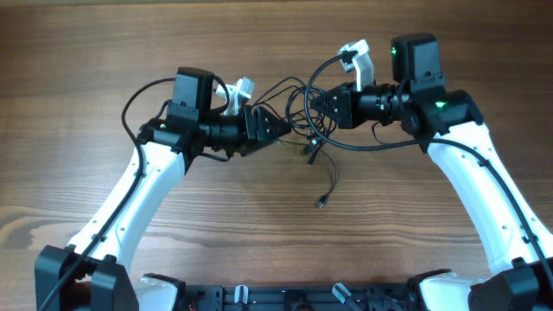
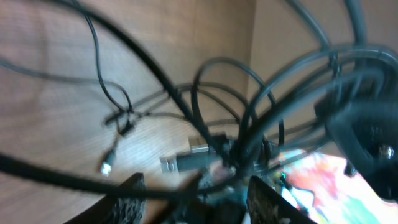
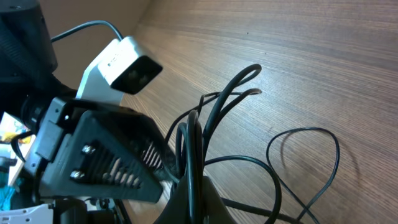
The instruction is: Untangle cables
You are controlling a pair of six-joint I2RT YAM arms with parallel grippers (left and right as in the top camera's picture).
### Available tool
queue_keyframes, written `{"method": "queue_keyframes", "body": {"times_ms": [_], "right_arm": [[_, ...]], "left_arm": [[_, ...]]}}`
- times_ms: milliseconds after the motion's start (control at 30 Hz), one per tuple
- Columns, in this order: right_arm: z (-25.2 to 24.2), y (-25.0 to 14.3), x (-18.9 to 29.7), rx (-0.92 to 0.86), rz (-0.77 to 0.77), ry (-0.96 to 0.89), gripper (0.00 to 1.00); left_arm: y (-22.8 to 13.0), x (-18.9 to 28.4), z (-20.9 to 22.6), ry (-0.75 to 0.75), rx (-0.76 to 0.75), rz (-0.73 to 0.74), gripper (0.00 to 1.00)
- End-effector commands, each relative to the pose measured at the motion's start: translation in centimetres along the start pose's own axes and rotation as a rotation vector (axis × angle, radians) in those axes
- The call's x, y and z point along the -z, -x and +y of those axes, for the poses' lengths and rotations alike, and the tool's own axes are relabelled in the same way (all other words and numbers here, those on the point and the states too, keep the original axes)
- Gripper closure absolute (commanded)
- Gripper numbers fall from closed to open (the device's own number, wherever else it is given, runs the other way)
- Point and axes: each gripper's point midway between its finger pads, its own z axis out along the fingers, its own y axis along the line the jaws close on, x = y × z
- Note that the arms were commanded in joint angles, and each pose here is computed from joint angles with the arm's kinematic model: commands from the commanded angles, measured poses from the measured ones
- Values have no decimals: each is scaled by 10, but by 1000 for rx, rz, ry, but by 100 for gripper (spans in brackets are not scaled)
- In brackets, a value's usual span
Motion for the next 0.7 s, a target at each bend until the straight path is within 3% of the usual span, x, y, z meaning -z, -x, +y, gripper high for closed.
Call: {"method": "queue_keyframes", "body": {"times_ms": [0, 267, 667], "right_arm": [[4, 2, 1, -10, -6, 15, 96], [4, 2, 1, -9, -6, 15, 96], [4, 2, 1, -9, -6, 15, 96]], "left_arm": [[24, -2, 5, 93, -37, -138, 48], [35, -5, -4, 75, -44, -191, 48], [39, -5, -3, 57, 211, -217, 60]]}}
